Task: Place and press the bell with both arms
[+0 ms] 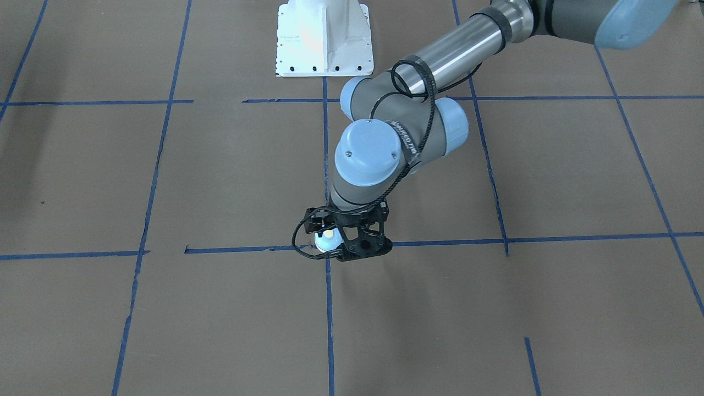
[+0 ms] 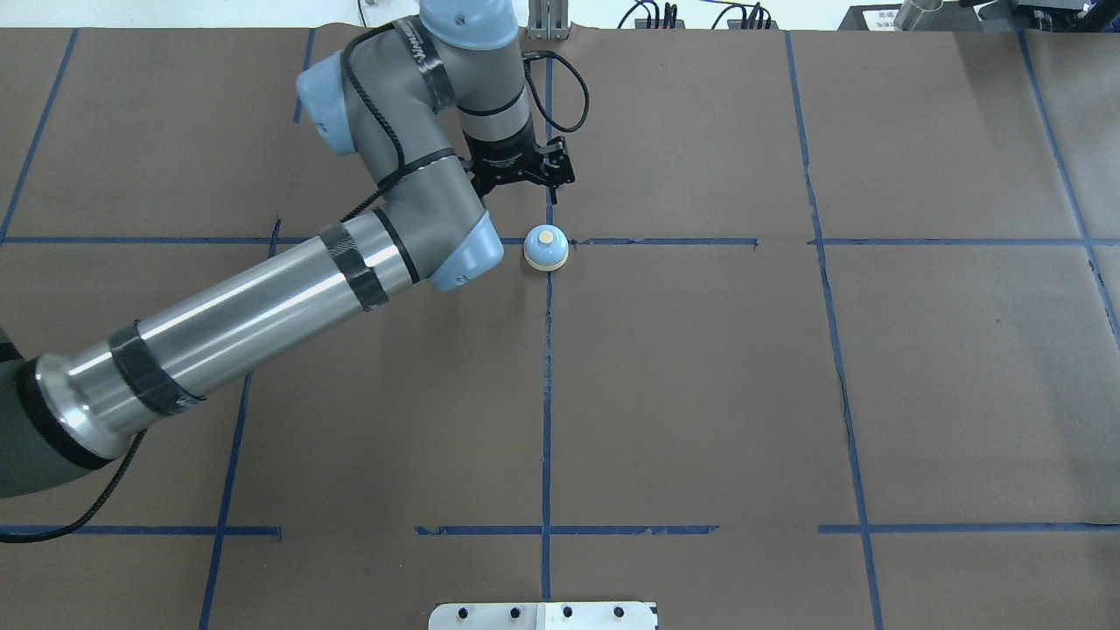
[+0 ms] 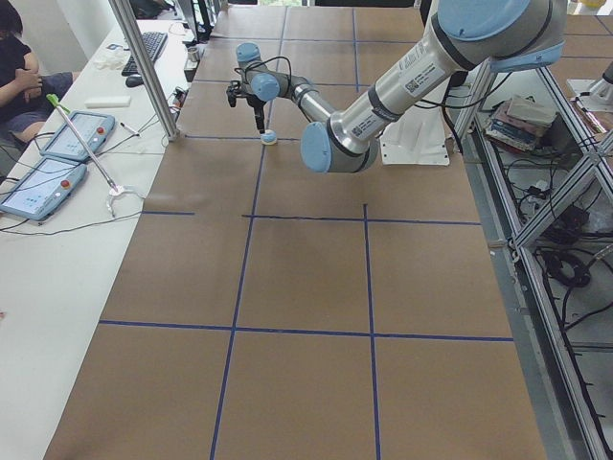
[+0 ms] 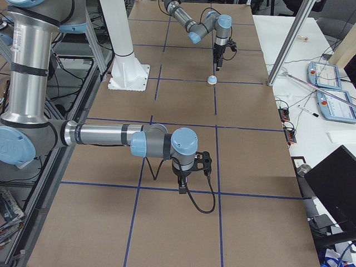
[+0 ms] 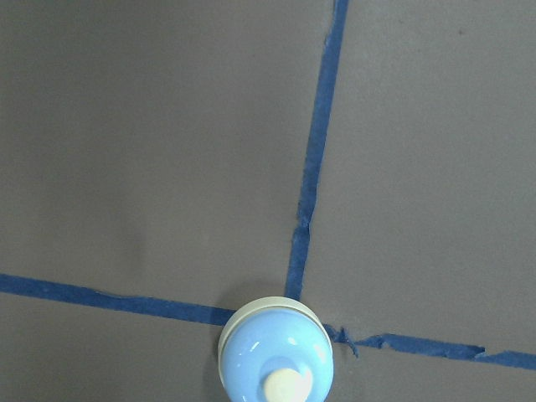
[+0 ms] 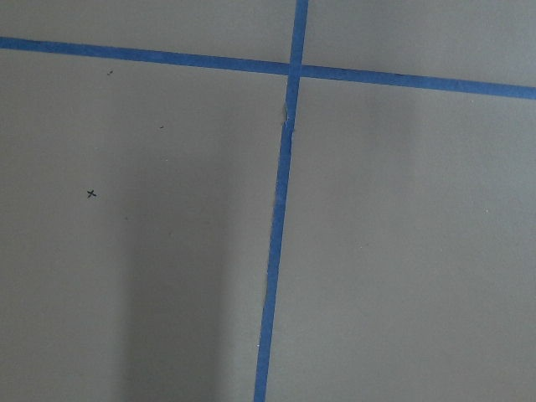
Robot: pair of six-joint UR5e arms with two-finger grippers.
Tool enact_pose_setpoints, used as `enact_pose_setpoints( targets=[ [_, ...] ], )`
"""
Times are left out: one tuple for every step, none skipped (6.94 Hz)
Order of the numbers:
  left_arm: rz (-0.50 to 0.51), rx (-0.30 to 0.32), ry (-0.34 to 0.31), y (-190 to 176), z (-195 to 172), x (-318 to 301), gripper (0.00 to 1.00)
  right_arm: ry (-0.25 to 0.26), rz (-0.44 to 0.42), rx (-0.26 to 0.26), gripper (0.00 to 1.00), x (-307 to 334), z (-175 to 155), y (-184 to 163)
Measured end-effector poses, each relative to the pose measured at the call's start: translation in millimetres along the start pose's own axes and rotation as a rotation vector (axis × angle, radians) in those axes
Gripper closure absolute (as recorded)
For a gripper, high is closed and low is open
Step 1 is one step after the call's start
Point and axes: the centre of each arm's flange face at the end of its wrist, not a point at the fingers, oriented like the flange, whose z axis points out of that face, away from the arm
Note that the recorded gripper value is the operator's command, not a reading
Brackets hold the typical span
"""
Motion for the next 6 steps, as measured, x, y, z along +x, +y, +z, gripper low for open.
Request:
enact_pose_setpoints(
  targets=[
    [0.075, -0.002, -0.030, -1.7, -15.1, -50.8, 0.00, -0.020, -0.005, 0.011, 0.00, -6.8, -4.3, -3.1],
    [0.152, 0.001, -0.057, 0.2, -29.1, -104.7, 0.00, -0.045, -0.015, 0.025, 0.00, -15.1, -9.9, -5.7],
    [0.222, 0.010, -0.079, 3.9, -42.5, -164.8, 0.00, -0.056, -0.021, 0.034, 0.00, -20.1, -13.8, -7.2],
    [0.288, 0.023, -0.104, 6.9, -58.1, -232.9, 0.00, -0.060, -0.020, 0.036, 0.00, -22.1, -15.1, -7.8],
    [0.365, 0.033, -0.136, 5.2, -75.4, -305.6, 0.00, -0.062, -0.019, 0.037, 0.00, -22.8, -15.7, -8.1],
    [0.437, 0.037, -0.172, -1.5, -97.8, -385.3, 0.00, -0.063, -0.018, 0.038, 0.00, -23.0, -15.8, -8.1]
  ],
)
